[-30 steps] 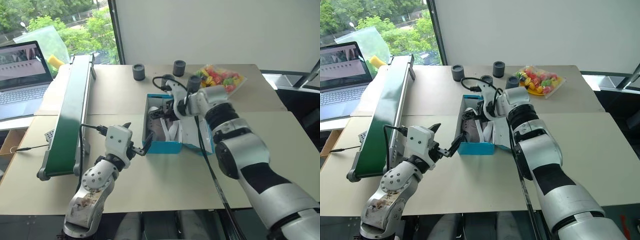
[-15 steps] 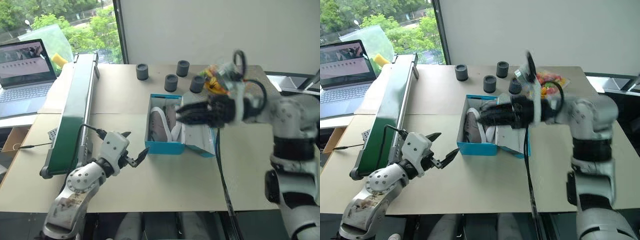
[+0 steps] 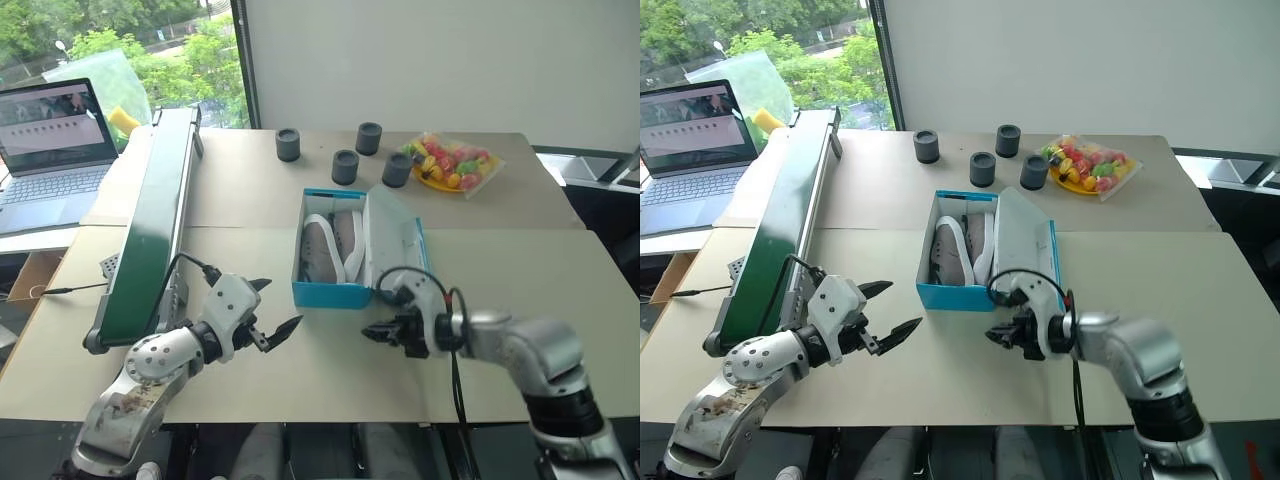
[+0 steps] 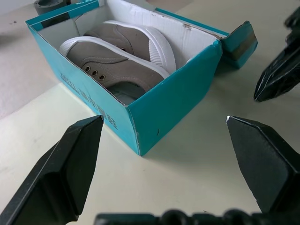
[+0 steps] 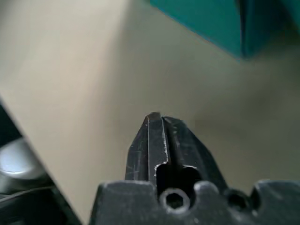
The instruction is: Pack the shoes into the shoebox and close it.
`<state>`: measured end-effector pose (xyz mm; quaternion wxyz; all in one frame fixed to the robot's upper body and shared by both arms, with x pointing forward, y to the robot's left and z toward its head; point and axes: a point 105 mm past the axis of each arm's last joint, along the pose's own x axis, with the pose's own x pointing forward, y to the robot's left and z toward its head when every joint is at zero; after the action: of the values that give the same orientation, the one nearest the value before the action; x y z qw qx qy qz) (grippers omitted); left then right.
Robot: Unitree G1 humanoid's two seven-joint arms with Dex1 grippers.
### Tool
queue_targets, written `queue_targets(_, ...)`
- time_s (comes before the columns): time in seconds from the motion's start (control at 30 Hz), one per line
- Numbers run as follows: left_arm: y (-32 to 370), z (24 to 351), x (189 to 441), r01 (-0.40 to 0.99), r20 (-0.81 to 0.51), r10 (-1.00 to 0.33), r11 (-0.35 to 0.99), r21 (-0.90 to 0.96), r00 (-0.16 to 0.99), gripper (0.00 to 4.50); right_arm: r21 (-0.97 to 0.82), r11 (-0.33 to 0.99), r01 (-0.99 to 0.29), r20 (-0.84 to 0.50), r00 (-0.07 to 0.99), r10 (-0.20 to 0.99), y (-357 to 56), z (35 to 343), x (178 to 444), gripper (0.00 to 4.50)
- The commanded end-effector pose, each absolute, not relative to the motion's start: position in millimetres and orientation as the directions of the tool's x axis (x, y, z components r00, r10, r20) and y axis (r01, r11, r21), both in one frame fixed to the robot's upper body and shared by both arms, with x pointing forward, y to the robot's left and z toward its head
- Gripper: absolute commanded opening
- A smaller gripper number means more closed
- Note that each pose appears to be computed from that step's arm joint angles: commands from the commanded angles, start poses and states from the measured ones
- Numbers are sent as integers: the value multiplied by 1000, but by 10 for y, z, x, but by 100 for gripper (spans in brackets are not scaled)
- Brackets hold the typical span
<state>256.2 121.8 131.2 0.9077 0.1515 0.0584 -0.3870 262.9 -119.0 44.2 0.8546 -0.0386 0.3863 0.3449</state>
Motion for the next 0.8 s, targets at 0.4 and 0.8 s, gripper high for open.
queue_targets(0.4, 1130, 1406, 2586, 762, -209, -734, 603, 235, 646, 450, 119, 993, -10, -484, 873, 67, -1451, 574, 3253, 2)
queue_targets(0.8, 1052, 1412, 2613, 783, -209, -756, 578, 229, 620, 450, 775, 589, 230, -223, 971, -85, -1616, 1074, 3804, 2)
